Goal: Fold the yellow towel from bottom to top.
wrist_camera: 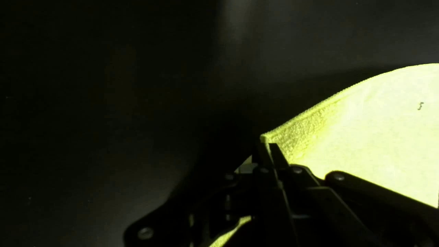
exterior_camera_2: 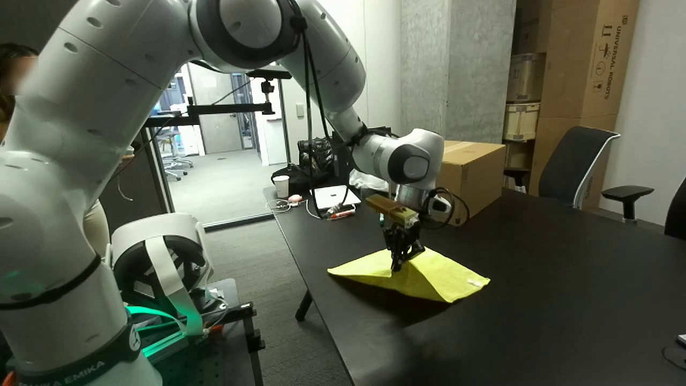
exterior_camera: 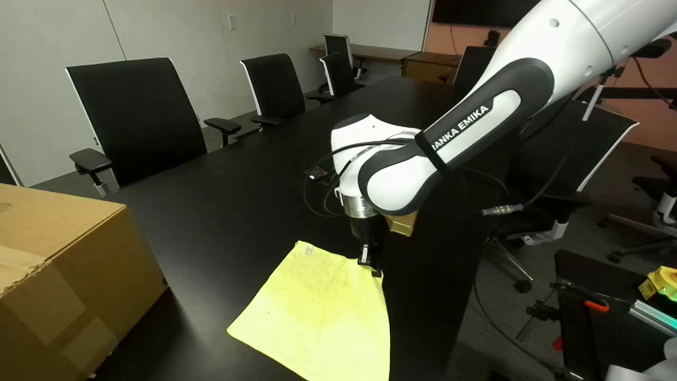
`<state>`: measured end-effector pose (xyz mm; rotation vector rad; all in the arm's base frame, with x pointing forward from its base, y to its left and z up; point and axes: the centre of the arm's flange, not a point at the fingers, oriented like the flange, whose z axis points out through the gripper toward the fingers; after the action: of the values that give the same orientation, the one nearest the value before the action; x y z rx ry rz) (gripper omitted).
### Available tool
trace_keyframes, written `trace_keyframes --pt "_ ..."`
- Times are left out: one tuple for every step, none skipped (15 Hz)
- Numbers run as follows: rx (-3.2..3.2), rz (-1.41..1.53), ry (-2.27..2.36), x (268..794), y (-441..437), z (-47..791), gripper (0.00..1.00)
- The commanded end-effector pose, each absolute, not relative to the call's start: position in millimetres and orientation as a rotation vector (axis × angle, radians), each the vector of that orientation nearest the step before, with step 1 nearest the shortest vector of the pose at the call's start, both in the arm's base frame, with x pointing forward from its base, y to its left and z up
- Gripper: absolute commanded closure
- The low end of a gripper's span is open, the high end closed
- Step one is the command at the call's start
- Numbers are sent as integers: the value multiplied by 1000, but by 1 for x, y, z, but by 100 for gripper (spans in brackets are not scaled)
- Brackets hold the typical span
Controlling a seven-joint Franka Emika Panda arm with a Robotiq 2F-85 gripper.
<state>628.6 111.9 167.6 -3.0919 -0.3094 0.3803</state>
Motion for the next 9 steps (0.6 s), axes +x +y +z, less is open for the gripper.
trace_keyframes --pt "-3097 438 -344 681 129 179 98" --pt "-3097 455 -341 689 131 180 98" --pt "-3099 480 -332 701 133 179 98" --pt "-3092 506 -325 709 134 178 98" --pt "-3089 536 -307 720 133 175 98" --pt "-3084 559 -296 727 133 173 98" --pt "-3077 579 -279 733 131 172 98" --pt "-3071 596 -262 741 130 168 98" --pt "-3063 606 -243 747 129 167 98"
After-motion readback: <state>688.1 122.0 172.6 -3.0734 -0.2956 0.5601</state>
